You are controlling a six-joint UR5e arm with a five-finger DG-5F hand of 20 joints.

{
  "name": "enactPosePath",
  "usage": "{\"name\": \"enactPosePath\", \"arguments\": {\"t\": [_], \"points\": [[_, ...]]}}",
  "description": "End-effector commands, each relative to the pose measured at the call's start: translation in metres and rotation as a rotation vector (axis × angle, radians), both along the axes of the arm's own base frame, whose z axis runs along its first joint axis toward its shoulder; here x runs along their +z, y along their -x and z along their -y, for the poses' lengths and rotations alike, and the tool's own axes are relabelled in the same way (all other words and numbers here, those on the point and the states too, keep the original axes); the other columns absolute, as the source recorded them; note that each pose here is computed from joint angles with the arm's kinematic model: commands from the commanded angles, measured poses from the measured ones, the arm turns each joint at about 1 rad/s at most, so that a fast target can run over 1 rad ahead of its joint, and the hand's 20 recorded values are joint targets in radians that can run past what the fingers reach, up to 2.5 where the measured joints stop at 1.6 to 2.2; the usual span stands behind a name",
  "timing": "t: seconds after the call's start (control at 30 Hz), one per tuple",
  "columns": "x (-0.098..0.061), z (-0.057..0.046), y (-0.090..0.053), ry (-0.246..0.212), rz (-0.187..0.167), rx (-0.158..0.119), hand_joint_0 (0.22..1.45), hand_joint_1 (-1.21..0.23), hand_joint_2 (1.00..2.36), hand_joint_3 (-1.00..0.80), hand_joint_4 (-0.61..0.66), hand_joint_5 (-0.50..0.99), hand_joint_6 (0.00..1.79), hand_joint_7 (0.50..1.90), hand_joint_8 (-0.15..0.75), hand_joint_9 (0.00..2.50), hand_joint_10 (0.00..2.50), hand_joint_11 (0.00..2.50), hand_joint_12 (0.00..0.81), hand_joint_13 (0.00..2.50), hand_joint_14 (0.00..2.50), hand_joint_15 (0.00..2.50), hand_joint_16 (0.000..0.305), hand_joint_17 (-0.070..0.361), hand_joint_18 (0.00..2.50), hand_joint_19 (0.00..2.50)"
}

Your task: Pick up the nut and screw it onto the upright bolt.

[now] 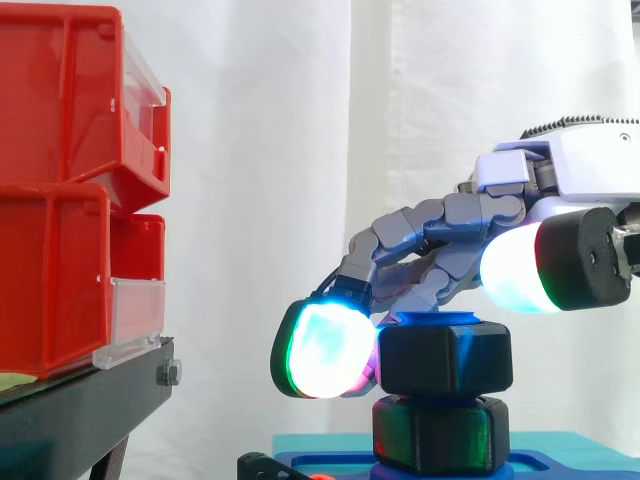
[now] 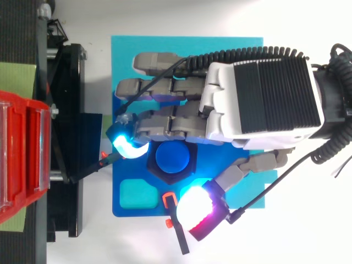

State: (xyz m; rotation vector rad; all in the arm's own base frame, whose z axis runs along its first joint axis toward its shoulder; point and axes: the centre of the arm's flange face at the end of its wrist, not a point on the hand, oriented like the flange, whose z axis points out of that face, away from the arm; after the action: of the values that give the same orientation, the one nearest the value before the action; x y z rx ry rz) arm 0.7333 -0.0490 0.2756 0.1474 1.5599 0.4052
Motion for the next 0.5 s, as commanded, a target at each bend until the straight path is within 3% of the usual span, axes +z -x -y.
{"name": "enactPosePath", "arguments": {"t": [0.0, 0.27, 0.47], "points": [[0.0, 0.003, 0.0, -0.008, 0.005, -0.003, 0.45, -0.36, 1.0, -0.5, 0.24, -0.08, 0.5, 0.89, 0.257, 0.79, 0.0, 0.0, 0.271, 0.33, 0.0, 0.0, 0.032, 0.072, 0.0, 0.0], [0.0, 0.008, 0.001, -0.007, 0.002, -0.007, 0.46, -0.37, 1.0, -0.5, 0.22, -0.04, 0.5, 1.18, 0.283, 0.95, 0.0, 0.02, 0.257, 0.44, 0.0, 0.0, 0.028, 0.064, 0.07, 0.0], [0.0, 0.022, 0.002, -0.007, 0.004, -0.023, 0.47, -0.38, 1.0, -0.5, 0.18, 0.01, 0.5, 1.42, 0.294, 1.13, 0.0, 0.08, 0.241, 0.58, 0.0, 0.0, 0.024, 0.054, 0.21, 0.0]]}}
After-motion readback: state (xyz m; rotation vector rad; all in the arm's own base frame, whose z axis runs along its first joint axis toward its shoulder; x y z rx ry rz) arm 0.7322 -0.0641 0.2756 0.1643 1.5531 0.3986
